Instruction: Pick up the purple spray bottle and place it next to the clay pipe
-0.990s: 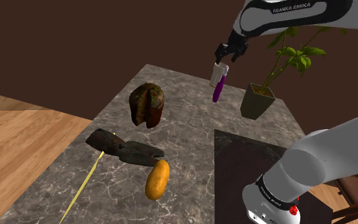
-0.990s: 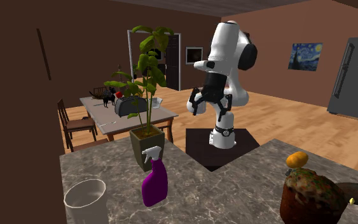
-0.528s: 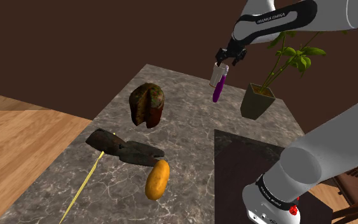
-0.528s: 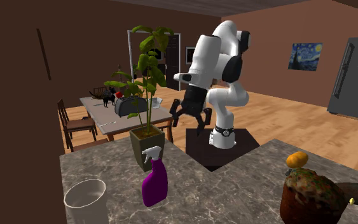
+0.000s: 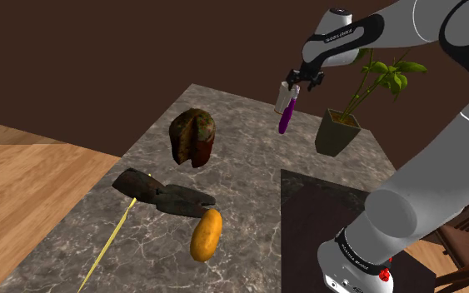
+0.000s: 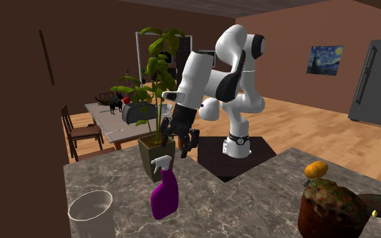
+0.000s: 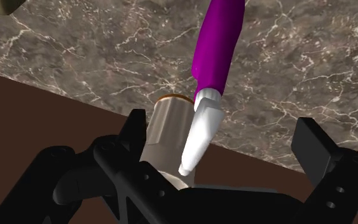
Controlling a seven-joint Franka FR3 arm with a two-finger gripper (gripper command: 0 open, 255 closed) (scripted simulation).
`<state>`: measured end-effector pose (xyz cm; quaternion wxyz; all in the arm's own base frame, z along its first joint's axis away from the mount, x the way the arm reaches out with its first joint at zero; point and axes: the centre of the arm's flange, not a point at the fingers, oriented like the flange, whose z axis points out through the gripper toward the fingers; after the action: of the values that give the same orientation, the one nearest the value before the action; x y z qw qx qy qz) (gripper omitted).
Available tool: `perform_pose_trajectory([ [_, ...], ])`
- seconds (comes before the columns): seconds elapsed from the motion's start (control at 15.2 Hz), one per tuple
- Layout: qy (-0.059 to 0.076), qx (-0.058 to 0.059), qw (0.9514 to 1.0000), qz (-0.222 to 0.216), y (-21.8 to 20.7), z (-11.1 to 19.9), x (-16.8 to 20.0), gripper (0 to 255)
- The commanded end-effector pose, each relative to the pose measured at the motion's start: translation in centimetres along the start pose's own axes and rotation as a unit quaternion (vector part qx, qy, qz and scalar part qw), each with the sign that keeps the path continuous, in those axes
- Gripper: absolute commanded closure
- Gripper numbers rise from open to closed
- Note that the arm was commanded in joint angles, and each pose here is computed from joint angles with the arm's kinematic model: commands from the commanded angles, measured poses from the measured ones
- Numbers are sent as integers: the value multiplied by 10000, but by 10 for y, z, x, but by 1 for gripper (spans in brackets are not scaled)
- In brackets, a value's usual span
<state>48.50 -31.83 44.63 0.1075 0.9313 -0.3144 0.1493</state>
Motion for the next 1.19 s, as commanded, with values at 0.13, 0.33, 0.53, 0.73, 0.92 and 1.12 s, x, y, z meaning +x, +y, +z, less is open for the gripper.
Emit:
perform_pose_trajectory([
  [0.13,5,-13,10000,41,3,22,1,0],
  [0.33,5,-13,10000,41,3,38,1,0],
  [0.53,6,-13,10000,41,3,41,1,0],
  [0.73,5,-13,10000,41,3,41,1,0],
  [0.92,5,-13,10000,41,3,41,1,255],
  [1.12,5,-13,10000,41,3,41,1,255],
])
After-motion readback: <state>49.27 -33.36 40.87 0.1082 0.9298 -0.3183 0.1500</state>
